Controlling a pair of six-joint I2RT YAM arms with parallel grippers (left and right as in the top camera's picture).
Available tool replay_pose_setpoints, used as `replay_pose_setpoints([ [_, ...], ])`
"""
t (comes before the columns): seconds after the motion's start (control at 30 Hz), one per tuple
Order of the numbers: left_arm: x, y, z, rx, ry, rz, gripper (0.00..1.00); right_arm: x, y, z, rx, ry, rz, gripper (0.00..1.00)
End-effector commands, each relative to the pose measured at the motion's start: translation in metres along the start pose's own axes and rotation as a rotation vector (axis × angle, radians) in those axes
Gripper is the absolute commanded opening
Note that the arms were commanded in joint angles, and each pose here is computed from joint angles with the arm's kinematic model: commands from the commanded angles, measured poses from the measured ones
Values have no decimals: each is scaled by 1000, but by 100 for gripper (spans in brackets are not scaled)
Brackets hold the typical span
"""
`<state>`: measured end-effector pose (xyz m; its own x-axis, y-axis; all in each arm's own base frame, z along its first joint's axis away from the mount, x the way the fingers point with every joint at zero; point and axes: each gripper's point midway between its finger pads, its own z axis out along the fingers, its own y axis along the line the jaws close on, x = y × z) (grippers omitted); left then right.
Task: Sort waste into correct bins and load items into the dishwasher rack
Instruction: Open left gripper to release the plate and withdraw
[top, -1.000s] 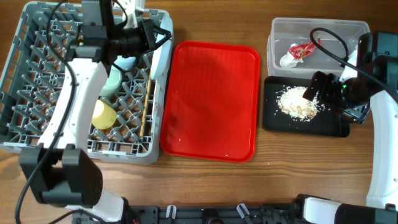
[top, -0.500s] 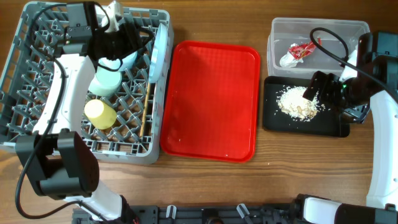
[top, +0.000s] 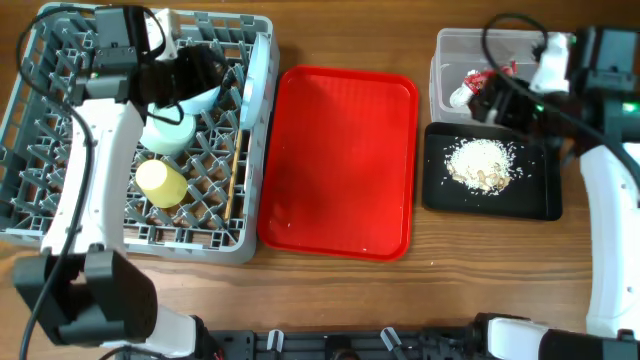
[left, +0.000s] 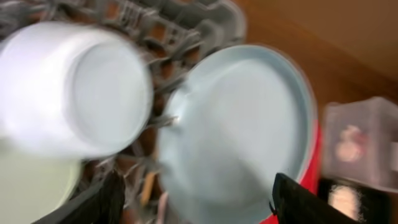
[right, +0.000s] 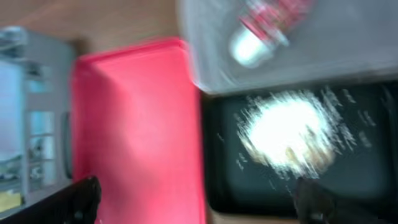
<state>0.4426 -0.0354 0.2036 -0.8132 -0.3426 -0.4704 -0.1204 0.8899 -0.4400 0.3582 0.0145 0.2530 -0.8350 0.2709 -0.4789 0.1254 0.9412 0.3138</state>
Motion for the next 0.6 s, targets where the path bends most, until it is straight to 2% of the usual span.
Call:
replay_pose_setpoints([
  [0.0, 1, 22, -15, -214, -36, 43, 79, -20, 35, 3, -40, -93, -140, 100],
  [0.1, 17, 30, -16, -316, 9, 63, 100, -28, 42, 19, -16, -112, -172, 100],
  [0.33, 61, 41, -25, -416, 173, 35, 100, -16, 25, 28, 45, -42, -193, 100],
  [0.57, 98, 44, -44, -449, 311, 4, 100, -2, 12, 9, 82, -26, -180, 100],
])
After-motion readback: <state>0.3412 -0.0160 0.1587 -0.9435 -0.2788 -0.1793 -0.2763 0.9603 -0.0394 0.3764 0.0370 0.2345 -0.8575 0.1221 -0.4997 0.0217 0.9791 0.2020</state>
